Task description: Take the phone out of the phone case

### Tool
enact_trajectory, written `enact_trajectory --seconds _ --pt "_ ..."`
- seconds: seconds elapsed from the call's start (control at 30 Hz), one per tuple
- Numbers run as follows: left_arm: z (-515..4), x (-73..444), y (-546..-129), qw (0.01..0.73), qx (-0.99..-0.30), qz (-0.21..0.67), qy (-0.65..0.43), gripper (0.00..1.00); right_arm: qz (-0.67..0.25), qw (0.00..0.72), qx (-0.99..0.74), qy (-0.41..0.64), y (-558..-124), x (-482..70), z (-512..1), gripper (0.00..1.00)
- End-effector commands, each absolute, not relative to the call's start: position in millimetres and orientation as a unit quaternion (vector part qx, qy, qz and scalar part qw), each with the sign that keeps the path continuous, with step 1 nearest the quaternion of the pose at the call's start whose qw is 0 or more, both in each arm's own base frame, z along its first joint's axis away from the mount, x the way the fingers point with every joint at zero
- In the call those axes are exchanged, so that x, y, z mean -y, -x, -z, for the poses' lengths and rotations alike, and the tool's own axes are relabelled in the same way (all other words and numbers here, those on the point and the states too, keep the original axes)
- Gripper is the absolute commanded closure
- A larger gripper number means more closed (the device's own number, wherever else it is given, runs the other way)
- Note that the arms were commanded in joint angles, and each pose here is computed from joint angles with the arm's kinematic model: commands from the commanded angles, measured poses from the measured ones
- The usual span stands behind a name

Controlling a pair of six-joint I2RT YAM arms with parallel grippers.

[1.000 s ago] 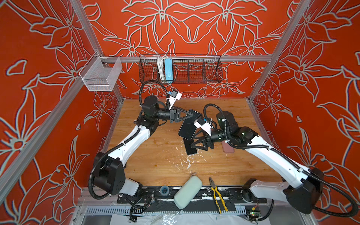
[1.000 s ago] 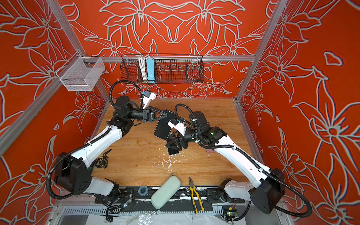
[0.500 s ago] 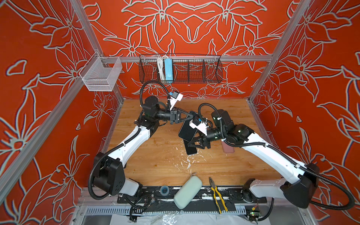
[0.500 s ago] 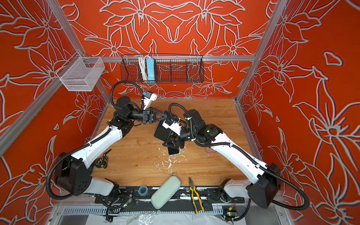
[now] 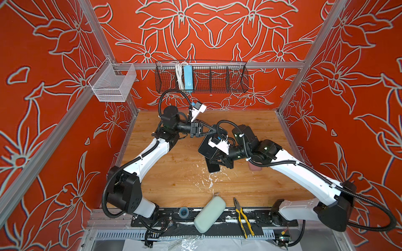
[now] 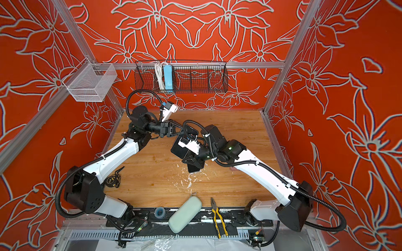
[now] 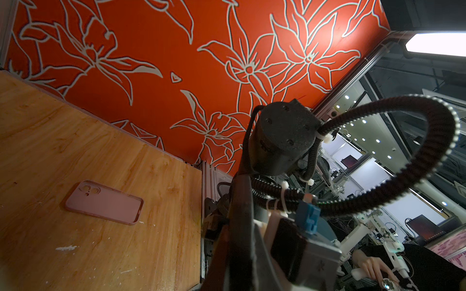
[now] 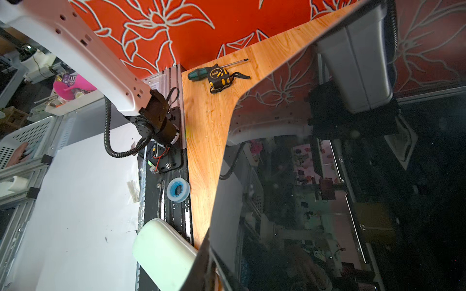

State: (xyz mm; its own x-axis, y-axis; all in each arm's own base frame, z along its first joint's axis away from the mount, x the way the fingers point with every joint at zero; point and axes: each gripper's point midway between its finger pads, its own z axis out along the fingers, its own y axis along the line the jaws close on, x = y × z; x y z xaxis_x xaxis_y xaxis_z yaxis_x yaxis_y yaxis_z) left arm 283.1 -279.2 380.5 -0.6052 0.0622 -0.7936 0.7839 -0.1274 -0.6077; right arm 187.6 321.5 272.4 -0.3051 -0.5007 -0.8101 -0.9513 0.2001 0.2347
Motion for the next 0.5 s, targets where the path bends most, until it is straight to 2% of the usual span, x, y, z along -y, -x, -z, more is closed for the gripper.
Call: enact_trajectory --seconds 0.0,0.47 --pt "-398.2 284.8 -285.8 0.303 -0.584 0.659 -0.364 1.0 -0.376 0.348 -0.681 0.523 -187.0 -332.5 -301.2 0.87" --pt "-399.6 286.6 -281.8 0.298 -0.583 0.663 -0.364 1.0 -0.367 0.388 -0.674 0.51 -193.1 -334.3 -308.3 0.91"
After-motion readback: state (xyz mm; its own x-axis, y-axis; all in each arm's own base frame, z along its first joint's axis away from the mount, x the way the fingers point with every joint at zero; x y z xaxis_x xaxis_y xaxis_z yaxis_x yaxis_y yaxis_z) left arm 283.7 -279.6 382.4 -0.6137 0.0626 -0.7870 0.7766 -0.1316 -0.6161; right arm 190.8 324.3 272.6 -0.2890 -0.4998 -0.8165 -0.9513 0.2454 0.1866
